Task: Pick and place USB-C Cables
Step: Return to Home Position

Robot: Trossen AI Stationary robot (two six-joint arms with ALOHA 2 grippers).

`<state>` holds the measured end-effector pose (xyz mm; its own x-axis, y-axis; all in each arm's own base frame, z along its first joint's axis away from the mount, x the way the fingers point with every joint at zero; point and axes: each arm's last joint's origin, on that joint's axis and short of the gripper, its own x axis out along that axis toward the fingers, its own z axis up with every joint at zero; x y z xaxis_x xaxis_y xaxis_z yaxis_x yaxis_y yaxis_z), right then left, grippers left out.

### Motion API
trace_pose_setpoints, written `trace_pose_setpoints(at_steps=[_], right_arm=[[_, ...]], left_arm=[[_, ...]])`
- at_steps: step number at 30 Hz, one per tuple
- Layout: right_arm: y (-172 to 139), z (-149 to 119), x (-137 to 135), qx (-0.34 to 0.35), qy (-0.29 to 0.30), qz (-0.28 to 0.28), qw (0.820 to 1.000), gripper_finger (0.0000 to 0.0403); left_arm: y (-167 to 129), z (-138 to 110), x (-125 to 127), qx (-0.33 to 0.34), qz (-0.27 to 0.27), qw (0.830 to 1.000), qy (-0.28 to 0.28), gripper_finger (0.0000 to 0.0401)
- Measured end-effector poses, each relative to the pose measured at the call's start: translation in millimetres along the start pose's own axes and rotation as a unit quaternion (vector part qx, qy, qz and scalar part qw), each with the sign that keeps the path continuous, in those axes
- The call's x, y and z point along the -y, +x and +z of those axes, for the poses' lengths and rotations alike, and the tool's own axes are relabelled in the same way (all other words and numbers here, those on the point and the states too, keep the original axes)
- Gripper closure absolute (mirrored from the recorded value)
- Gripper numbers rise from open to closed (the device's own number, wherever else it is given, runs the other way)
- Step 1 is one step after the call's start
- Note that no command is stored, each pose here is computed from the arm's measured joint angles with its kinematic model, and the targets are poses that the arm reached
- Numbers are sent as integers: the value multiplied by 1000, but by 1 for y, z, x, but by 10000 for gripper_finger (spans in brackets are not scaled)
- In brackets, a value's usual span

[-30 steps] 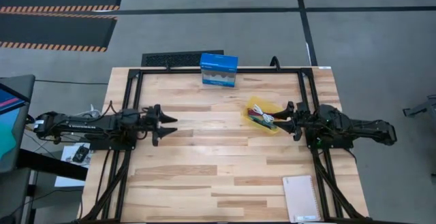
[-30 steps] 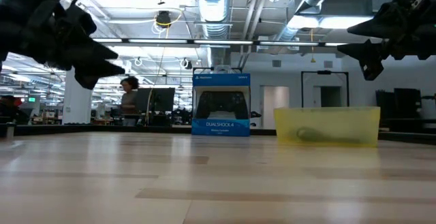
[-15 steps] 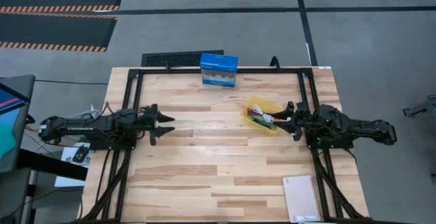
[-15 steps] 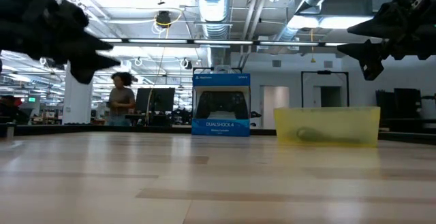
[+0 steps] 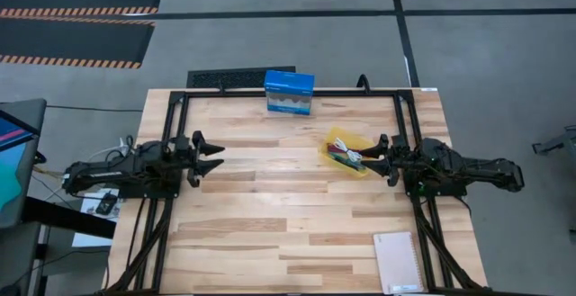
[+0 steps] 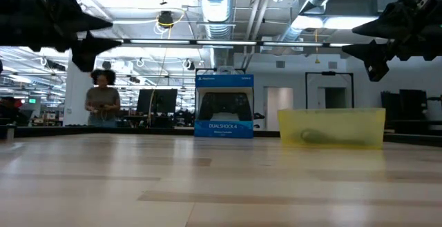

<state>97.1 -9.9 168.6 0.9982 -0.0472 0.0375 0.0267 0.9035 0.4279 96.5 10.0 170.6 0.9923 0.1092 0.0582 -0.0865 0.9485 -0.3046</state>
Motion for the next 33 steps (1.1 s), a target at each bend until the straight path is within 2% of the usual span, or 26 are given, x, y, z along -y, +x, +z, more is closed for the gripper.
trace_pose_setpoints(at_steps=[7, 18, 33], right_arm=[[0, 0, 0, -1, 0, 0, 1000, 179], [0, 0, 0, -1, 0, 0, 1000, 179], [0, 0, 0, -1, 0, 0, 1000, 179]], left_arm=[[0, -1, -3, -6, 15, 1000, 1, 191], [-2, 4, -19, 21, 97, 995, 5, 191], [-1, 3, -16, 16, 83, 996, 4, 191]])
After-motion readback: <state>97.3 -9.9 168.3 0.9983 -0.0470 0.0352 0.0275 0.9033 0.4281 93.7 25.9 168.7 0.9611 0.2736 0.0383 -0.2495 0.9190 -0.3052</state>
